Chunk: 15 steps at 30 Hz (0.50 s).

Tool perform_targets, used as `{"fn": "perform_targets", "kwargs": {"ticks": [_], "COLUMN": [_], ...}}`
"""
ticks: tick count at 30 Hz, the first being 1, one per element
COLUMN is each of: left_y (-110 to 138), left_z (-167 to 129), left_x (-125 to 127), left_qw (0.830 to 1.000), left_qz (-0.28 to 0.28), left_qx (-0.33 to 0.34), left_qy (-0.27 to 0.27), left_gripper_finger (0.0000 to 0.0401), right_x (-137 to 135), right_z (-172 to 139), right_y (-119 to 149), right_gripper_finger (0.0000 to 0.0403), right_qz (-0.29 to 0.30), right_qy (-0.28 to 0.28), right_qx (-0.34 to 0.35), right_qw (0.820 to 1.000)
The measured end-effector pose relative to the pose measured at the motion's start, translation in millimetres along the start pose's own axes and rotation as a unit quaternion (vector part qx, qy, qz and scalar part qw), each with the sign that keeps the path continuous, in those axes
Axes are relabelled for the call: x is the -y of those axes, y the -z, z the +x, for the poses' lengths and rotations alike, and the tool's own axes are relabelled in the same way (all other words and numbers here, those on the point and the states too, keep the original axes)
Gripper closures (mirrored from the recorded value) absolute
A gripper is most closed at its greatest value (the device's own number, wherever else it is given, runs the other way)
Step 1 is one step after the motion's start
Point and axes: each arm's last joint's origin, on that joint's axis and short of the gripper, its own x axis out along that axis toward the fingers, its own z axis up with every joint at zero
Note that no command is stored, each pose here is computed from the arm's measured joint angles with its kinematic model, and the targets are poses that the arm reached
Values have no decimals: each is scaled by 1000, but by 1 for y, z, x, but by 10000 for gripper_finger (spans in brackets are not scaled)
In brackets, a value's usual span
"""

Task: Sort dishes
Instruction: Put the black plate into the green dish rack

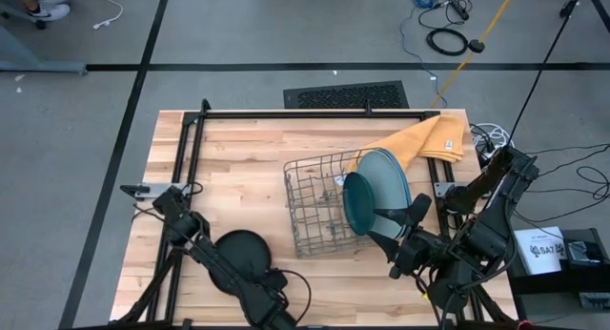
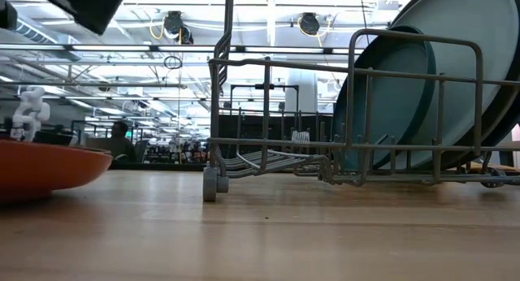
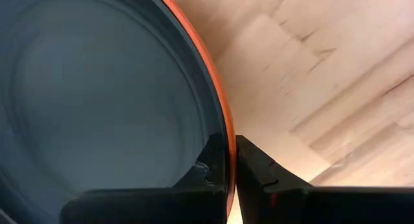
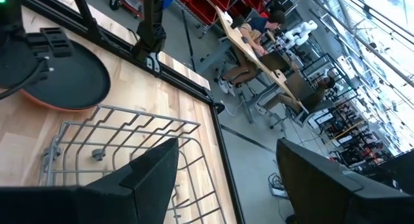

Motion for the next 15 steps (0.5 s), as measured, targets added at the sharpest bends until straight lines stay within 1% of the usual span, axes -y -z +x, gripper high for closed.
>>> {"fn": "perform_targets", "kwargs": {"ticks": [5,7,9,15], "left_y": [-2,-2,-3,-3], "left_z": [0,0,0,-2], "left_x": [4,4,5,9], "left_qw": [1000,1000,999,999], "left_qz": [-4,-4,-3,12], "left_qx": [18,25,30,26], "left_qy": [19,18,21,45], "left_gripper_finger": [396,387,363,264], "right_x": [0,0,0,0], "right_z": [0,0,0,0], "right_y": [0,0,0,0], "right_gripper_finger": [149,149,149,149], "right_qz": [0,0,0,-2], "right_qy": [0,0,0,0], "right_qx": [0,0,0,0], "right_qw": [1000,1000,1000,1000]}}
